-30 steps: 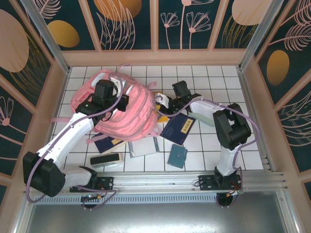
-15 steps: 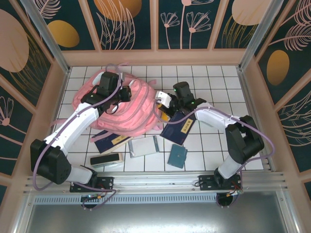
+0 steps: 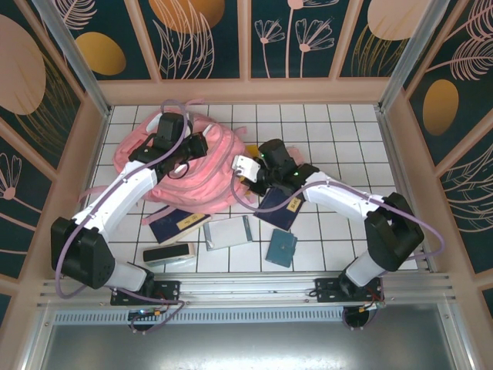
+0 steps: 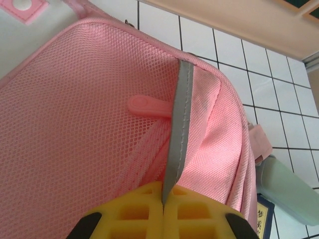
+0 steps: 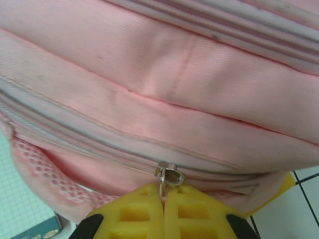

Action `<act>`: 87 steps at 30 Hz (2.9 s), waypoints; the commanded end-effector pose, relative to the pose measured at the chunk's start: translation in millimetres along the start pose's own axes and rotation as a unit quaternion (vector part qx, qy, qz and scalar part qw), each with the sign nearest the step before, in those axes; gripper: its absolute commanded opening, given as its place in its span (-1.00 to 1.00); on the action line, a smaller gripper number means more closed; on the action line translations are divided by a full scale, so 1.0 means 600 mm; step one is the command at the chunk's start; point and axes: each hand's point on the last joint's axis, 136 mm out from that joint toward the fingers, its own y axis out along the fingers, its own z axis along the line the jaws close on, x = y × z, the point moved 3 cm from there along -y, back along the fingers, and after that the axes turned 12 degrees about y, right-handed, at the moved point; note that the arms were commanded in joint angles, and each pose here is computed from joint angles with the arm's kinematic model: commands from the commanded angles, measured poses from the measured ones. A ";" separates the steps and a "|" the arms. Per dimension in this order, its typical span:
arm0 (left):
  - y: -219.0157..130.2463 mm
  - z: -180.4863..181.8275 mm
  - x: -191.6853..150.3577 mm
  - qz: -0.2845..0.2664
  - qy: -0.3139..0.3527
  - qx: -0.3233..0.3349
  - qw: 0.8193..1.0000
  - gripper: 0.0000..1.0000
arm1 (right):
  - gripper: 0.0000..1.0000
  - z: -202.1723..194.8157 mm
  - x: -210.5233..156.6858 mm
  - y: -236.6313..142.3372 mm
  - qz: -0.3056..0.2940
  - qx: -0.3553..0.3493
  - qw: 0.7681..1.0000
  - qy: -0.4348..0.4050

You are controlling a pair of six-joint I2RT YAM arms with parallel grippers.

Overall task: Pack the student bag
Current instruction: Unzip the student bag at the middle-left of the table.

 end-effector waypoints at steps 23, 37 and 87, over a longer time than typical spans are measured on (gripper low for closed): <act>-0.024 -0.012 0.149 -0.142 -0.196 -0.088 0.966 -1.00 | -1.00 0.138 0.110 0.039 -0.056 0.001 0.991 0.125; -0.025 -0.007 0.138 -0.146 -0.185 -0.085 0.968 -1.00 | -1.00 0.212 0.178 0.078 -0.028 0.121 0.985 0.118; 0.004 0.046 0.093 -0.128 -0.216 -0.001 0.968 -0.46 | -1.00 -0.091 0.048 0.083 -0.021 -0.038 0.962 0.271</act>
